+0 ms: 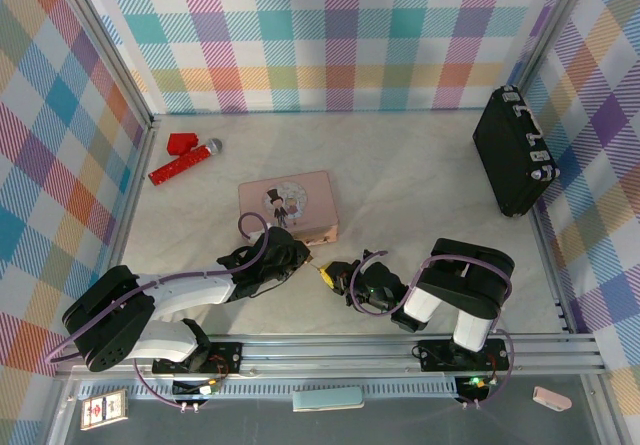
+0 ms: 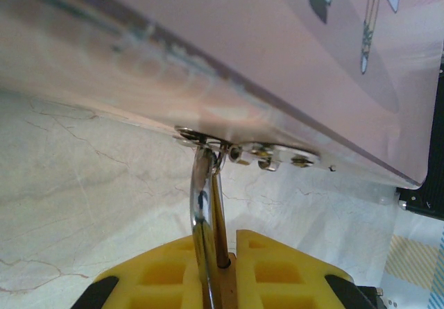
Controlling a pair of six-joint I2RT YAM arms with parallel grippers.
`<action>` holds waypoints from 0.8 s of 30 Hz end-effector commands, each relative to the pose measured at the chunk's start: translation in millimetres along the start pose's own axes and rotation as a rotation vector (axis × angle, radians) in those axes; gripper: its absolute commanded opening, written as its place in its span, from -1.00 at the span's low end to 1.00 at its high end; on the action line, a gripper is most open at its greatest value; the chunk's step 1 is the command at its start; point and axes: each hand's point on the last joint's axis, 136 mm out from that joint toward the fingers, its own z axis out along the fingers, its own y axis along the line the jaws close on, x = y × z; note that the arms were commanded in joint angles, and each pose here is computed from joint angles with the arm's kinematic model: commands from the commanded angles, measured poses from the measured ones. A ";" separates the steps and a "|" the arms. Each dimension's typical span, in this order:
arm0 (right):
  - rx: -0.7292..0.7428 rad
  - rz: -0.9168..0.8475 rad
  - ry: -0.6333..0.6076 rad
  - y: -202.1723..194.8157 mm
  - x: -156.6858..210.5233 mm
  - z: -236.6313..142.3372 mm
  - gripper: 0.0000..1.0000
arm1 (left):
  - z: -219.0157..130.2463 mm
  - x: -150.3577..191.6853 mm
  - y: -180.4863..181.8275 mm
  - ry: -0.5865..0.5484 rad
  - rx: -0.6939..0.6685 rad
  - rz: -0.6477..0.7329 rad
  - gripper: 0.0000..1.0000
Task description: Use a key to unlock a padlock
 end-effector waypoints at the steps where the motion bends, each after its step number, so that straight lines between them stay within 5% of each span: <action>1: -0.052 -0.002 0.001 13.5 2.7 -2.8 -1.00 | -2.9 -1.6 -21.7 -0.020 0.084 0.019 -0.85; 24: -0.044 0.012 0.008 10.3 3.6 0.3 -1.00 | -3.7 3.3 -20.4 -0.021 0.085 0.020 -0.85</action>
